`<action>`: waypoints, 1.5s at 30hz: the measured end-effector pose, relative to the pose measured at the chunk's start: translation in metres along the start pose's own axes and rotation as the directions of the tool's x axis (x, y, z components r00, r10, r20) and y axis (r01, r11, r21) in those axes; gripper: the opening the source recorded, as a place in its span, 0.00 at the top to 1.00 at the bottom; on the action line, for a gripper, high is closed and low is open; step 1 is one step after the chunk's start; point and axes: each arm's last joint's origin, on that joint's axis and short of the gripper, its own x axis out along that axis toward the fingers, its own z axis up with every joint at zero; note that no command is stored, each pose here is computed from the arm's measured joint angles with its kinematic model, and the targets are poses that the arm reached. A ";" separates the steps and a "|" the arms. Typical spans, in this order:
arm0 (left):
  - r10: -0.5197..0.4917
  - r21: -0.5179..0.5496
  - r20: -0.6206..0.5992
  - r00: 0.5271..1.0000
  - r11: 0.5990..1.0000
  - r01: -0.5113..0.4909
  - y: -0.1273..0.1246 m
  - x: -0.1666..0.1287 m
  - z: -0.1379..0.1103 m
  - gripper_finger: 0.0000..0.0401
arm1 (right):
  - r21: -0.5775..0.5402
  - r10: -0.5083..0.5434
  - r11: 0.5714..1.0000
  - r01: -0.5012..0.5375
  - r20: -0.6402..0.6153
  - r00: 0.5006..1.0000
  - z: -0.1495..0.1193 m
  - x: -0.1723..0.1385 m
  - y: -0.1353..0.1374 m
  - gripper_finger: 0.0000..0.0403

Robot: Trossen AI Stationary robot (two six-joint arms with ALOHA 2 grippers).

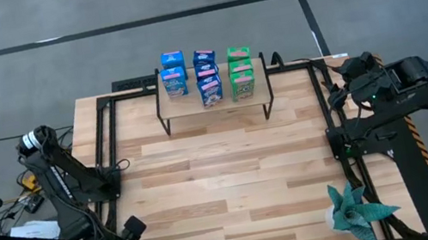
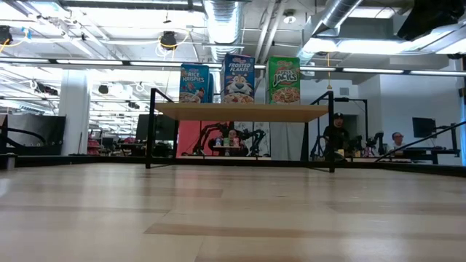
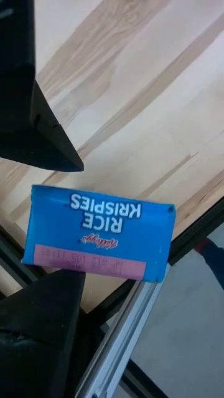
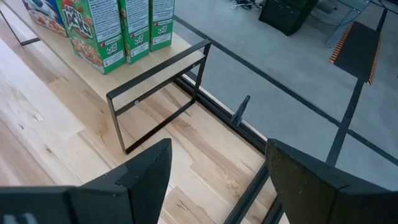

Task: Stack cereal on shelf
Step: Put the light blue cereal box aligned with the other light blue cereal boxes on the shelf

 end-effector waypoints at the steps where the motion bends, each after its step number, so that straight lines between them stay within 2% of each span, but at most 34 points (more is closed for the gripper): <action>1: 0.002 -0.003 0.002 1.000 1.000 -0.002 0.000 0.000 0.000 0.37 | 0.000 0.000 1.000 0.000 0.000 1.000 0.000 0.000 0.000 0.29; 5: 0.005 -0.006 -0.002 1.000 1.000 -0.005 0.000 0.002 0.000 0.41 | 0.000 0.000 1.000 0.000 0.000 1.000 0.000 0.000 0.000 0.29; 12: 0.003 0.015 -0.003 1.000 1.000 -0.003 0.001 0.008 -0.004 0.59 | 0.000 0.000 1.000 0.000 0.000 1.000 0.000 0.000 0.000 0.29; 16: 0.011 0.011 -0.011 1.000 1.000 -0.011 0.004 0.008 -0.005 0.66 | 0.006 0.000 1.000 0.000 0.000 1.000 0.000 0.000 0.000 0.29; 20: 0.026 -0.086 -0.009 1.000 0.996 -0.027 0.011 0.008 -0.002 0.67 | 0.045 0.001 0.999 -0.001 0.000 1.000 0.000 0.000 0.000 0.29; 23: 0.068 -0.244 0.001 0.998 0.967 -0.066 0.024 0.008 0.002 0.67 | 0.058 0.003 0.998 -0.003 -0.002 1.000 0.000 0.000 0.000 0.29; 29: 0.160 -0.557 0.043 0.986 0.823 -0.109 0.059 -0.005 0.008 0.67 | 0.061 0.003 0.998 -0.003 -0.002 1.000 0.000 0.000 0.000 0.29; 34: 0.262 -0.772 0.112 0.958 0.630 -0.082 0.097 -0.028 0.009 0.67 | 0.060 0.003 0.998 -0.003 -0.002 1.000 0.000 0.000 0.000 0.29; 39: 0.384 -0.894 0.179 0.906 0.448 -0.013 0.137 -0.062 0.000 0.66 | 0.061 0.003 0.998 -0.003 -0.002 1.000 0.000 0.000 0.000 0.29; 42: 0.481 -0.940 0.223 0.848 0.336 0.057 0.159 -0.085 -0.010 0.66 | 0.061 0.004 0.998 -0.003 -0.002 1.000 0.000 0.000 0.000 0.29; 45: 0.570 -0.954 0.258 0.780 0.278 0.112 0.176 -0.108 -0.019 0.66 | 0.060 0.003 0.998 -0.003 -0.002 1.000 0.000 0.000 0.000 0.29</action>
